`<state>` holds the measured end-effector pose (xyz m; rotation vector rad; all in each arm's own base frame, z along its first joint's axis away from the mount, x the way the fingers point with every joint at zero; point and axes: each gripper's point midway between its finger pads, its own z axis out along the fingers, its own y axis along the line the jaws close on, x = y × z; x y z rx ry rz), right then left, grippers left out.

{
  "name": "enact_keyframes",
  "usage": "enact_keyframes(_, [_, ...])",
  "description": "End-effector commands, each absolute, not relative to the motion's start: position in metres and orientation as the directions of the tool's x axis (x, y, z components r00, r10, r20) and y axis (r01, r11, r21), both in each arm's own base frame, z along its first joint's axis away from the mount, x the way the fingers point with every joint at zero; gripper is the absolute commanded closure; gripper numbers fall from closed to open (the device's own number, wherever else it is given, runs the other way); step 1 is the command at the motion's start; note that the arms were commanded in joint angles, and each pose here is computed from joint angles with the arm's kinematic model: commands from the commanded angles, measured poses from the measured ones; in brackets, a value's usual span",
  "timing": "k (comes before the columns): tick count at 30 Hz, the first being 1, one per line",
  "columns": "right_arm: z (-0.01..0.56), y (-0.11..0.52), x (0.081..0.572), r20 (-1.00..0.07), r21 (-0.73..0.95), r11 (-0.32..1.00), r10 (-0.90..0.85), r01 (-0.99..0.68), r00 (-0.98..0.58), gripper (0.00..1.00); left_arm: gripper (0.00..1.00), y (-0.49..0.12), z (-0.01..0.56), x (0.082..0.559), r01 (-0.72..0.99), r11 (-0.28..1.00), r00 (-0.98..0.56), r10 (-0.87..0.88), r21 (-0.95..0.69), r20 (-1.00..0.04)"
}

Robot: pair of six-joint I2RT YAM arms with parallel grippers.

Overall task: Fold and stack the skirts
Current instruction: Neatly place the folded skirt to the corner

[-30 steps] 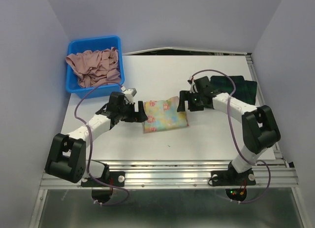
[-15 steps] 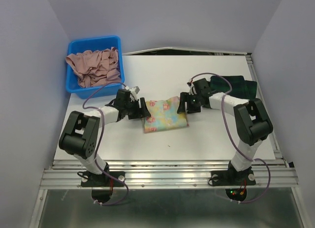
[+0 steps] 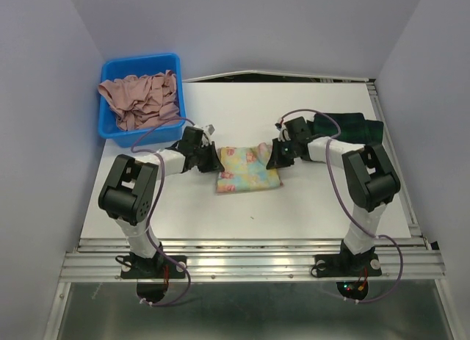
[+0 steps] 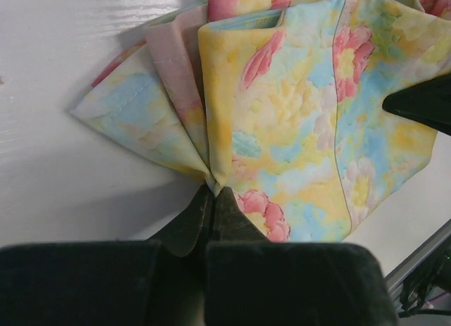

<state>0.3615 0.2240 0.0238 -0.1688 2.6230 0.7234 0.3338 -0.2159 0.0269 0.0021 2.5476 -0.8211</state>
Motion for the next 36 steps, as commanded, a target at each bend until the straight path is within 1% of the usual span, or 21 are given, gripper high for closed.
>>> enact_keyframes(1, [0.061, 0.211, 0.397, -0.565, 0.347, 0.904, -0.010, -0.248, -0.825, 1.00, 1.00, -0.225, 0.062, 0.363, 0.200, 0.835, -0.843, -0.121, -0.513, -0.525])
enact_keyframes(6, [0.094, 0.196, 0.422, -0.665, 0.258, 0.935, -0.011, -0.243, -0.747, 0.99, 1.00, -0.250, 0.108, 0.389, 0.309, 0.839, -0.753, -0.072, -0.448, -0.655])
enact_keyframes(8, [0.105, 0.191, 0.430, -0.696, 0.220, 0.945, -0.020, -0.240, -0.718, 0.99, 1.00, -0.256, 0.118, 0.396, 0.328, 0.834, -0.735, -0.070, -0.444, -0.675])
enact_keyframes(12, [0.131, 0.171, 0.455, -0.747, 0.197, 0.957, 0.007, -0.211, -0.665, 0.99, 1.00, -0.270, 0.142, 0.420, 0.360, 0.822, -0.692, -0.082, -0.441, -0.717])
enact_keyframes(14, [0.140, 0.167, 0.462, -0.764, 0.184, 0.960, 0.004, -0.212, -0.645, 1.00, 1.00, -0.273, 0.149, 0.428, 0.366, 0.819, -0.679, -0.088, -0.441, -0.728])
enact_keyframes(15, [0.144, 0.155, 0.469, -0.771, 0.181, 0.965, 0.020, -0.190, -0.636, 0.99, 1.00, -0.276, 0.148, 0.432, 0.371, 0.817, -0.679, -0.087, -0.442, -0.729])
enact_keyframes(22, [0.193, 0.108, 0.502, -0.839, 0.157, 0.979, 0.062, -0.132, -0.540, 1.00, 1.00, -0.326, 0.200, 0.462, 0.507, 0.735, -0.590, -0.086, -0.451, -0.803])
enact_keyframes(24, [0.207, 0.083, 0.508, -0.852, 0.144, 0.985, 0.073, -0.097, -0.518, 0.99, 1.00, -0.347, 0.202, 0.463, 0.544, 0.705, -0.586, -0.068, -0.455, -0.807])
enact_keyframes(25, [0.215, 0.075, 0.508, -0.860, 0.141, 0.986, 0.077, -0.091, -0.504, 1.00, 1.00, -0.359, 0.220, 0.468, 0.574, 0.684, -0.557, -0.077, -0.450, -0.827])
enact_keyframes(27, [0.224, 0.047, 0.509, -0.867, 0.124, 0.991, 0.083, -0.053, -0.492, 1.00, 1.00, -0.378, 0.227, 0.469, 0.608, 0.659, -0.539, -0.068, -0.444, -0.840])
enact_keyframes(28, [0.232, 0.037, 0.508, -0.875, 0.109, 0.993, 0.073, -0.047, -0.478, 0.99, 1.00, -0.397, 0.233, 0.470, 0.636, 0.633, -0.525, -0.065, -0.441, -0.849])
enact_keyframes(30, [0.232, 0.004, 0.504, -0.873, 0.095, 0.995, 0.087, 0.007, -0.480, 0.99, 1.00, -0.427, 0.236, 0.469, 0.677, 0.587, -0.514, -0.055, -0.444, -0.856])
enact_keyframes(31, [0.233, -0.008, 0.502, -0.873, 0.090, 0.996, 0.091, 0.024, -0.479, 0.99, 1.00, -0.432, 0.235, 0.474, 0.679, 0.582, -0.512, -0.061, -0.447, -0.857])
enact_keyframes(32, [0.237, -0.029, 0.499, -0.878, 0.074, 0.996, 0.088, 0.047, -0.471, 0.99, 1.00, -0.447, 0.236, 0.469, 0.697, 0.557, -0.510, -0.056, -0.451, -0.858])
enact_keyframes(33, [0.235, -0.040, 0.496, -0.876, 0.069, 0.995, 0.092, 0.066, -0.473, 0.99, 1.00, -0.460, 0.219, 0.470, 0.695, 0.548, -0.531, -0.045, -0.465, -0.846])
enact_keyframes(34, [0.235, -0.053, 0.492, -0.875, 0.069, 0.993, 0.104, 0.092, -0.472, 0.99, 1.00, -0.472, 0.236, 0.473, 0.716, 0.520, -0.508, -0.070, -0.466, -0.858])
enact_keyframes(36, [0.236, -0.075, 0.488, -0.880, 0.031, 0.995, 0.072, 0.096, -0.470, 0.99, 1.00, -0.495, 0.238, 0.469, 0.733, 0.486, -0.506, -0.079, -0.476, -0.859])
